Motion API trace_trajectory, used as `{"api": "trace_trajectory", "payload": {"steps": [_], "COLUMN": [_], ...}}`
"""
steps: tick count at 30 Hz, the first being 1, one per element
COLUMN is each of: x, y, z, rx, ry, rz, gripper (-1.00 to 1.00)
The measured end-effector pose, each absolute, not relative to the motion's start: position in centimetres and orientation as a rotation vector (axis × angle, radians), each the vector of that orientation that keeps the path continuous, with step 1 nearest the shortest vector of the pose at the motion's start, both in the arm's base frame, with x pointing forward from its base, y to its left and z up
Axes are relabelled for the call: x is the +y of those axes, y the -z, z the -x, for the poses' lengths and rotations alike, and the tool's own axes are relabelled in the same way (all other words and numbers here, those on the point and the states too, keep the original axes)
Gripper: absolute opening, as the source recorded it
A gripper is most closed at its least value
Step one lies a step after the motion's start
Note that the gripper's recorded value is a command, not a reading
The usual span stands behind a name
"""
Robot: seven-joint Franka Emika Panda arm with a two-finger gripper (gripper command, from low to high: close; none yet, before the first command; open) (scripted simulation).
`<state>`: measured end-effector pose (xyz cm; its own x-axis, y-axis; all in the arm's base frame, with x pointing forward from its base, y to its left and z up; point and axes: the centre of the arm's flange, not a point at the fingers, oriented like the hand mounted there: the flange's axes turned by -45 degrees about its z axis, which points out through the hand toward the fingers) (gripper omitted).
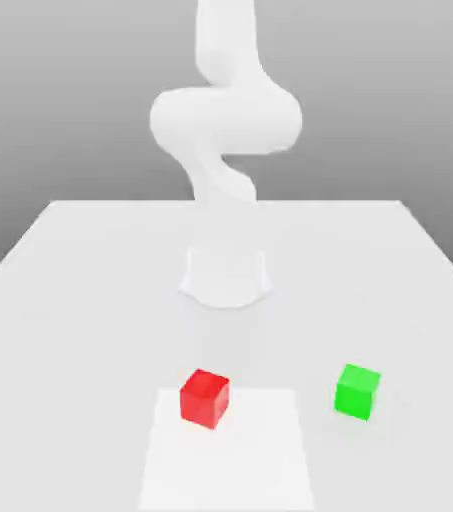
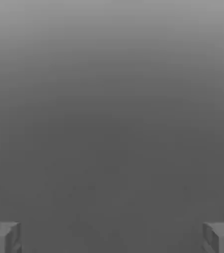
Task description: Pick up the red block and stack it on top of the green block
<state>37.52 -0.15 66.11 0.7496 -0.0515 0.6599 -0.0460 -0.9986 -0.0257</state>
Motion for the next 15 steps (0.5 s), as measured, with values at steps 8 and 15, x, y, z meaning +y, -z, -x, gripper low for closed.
{"api": "trace_trajectory", "payload": {"steps": [8, 15], "x": [-1.5, -2.7], "y": [-46.2, -28.5], "z": [-42.7, -39.1], "rx": [0.327, 0.570], "ry": [0.657, 0.220], "rz": [3.043, 3.075], "gripper": [0.00, 0.00]}}
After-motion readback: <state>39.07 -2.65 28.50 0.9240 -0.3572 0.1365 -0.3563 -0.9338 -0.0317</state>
